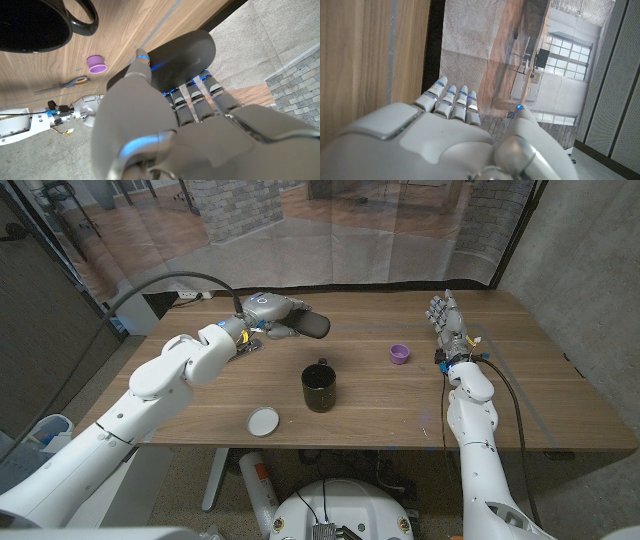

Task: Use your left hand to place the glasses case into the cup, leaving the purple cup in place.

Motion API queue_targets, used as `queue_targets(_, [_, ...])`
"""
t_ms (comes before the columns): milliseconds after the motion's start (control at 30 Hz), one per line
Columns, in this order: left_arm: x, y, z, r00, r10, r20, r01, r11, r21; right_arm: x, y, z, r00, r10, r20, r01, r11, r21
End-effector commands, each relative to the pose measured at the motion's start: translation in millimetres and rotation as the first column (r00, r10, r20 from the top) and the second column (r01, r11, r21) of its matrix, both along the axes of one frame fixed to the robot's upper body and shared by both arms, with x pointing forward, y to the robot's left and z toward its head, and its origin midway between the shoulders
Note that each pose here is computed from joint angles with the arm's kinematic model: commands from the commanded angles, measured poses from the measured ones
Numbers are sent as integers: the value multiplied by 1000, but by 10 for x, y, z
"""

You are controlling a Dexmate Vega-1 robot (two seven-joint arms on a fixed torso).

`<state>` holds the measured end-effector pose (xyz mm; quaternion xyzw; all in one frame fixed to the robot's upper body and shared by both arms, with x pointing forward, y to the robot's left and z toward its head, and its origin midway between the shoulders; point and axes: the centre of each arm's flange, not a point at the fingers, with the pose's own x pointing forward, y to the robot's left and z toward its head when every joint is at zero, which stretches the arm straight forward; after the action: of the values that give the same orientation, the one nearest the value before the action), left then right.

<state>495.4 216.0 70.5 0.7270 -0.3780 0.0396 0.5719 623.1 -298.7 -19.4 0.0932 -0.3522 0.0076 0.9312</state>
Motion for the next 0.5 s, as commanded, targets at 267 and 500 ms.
queue_targets(267, [-157,40,-76,1000,-6,10,5,1000,9,-2,-12,67,1000,-12,2,12,1000,-14])
queue_targets(500, [-187,21,-90,1000,-4,9,4,1000,25,12,-25,70,1000,-9,3,9,1000,-12])
